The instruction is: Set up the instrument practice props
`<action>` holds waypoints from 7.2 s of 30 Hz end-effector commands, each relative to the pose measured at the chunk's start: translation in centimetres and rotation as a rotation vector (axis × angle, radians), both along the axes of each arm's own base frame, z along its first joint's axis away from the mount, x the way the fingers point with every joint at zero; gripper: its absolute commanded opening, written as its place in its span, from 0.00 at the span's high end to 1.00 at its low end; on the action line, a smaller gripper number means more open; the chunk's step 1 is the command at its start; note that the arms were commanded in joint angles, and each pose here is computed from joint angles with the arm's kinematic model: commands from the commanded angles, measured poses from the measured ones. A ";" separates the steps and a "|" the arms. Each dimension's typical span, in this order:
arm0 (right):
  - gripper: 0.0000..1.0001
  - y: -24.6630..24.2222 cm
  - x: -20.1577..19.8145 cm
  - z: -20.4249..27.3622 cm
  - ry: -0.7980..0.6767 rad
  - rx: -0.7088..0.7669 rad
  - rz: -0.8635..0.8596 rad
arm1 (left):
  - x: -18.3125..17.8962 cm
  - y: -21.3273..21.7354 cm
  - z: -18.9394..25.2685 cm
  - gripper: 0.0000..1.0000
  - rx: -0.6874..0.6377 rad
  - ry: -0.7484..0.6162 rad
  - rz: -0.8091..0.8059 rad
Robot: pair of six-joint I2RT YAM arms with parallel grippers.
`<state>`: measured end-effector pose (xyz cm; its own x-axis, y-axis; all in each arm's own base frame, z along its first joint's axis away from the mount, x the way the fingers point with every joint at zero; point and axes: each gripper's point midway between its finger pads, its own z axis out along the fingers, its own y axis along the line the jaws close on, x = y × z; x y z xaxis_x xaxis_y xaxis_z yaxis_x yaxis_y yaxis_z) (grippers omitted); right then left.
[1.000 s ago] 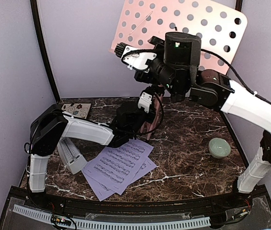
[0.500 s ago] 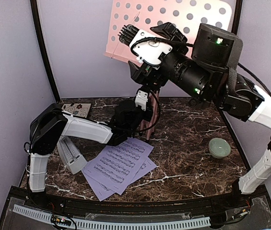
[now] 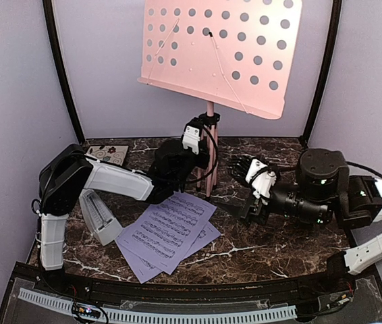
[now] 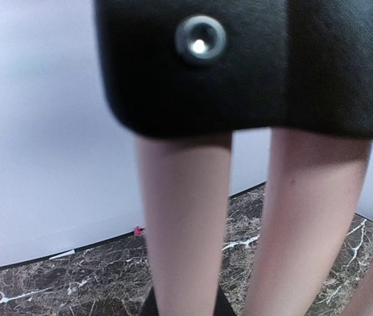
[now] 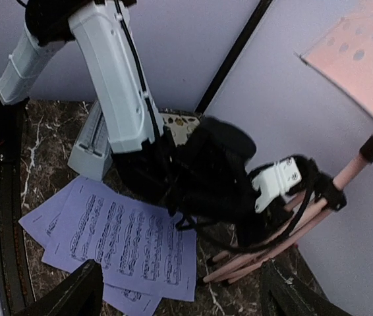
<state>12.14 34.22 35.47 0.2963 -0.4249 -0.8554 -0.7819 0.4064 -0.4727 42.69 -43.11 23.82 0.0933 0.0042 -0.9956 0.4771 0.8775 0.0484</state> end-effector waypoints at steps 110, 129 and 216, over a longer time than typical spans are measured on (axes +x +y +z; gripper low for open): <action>1.00 -14.0 37.5 -10.0 0.141 0.135 -0.558 | 6.8 7.6 3.0 1.00 0.267 -0.061 0.140; 1.00 -13.1 40.9 -9.9 0.105 0.100 -0.536 | 7.7 12.3 1.0 1.00 0.395 -0.052 0.264; 1.00 0.2 24.6 -23.4 0.571 0.222 -0.257 | 1.9 10.4 -5.1 0.34 0.370 0.231 -0.086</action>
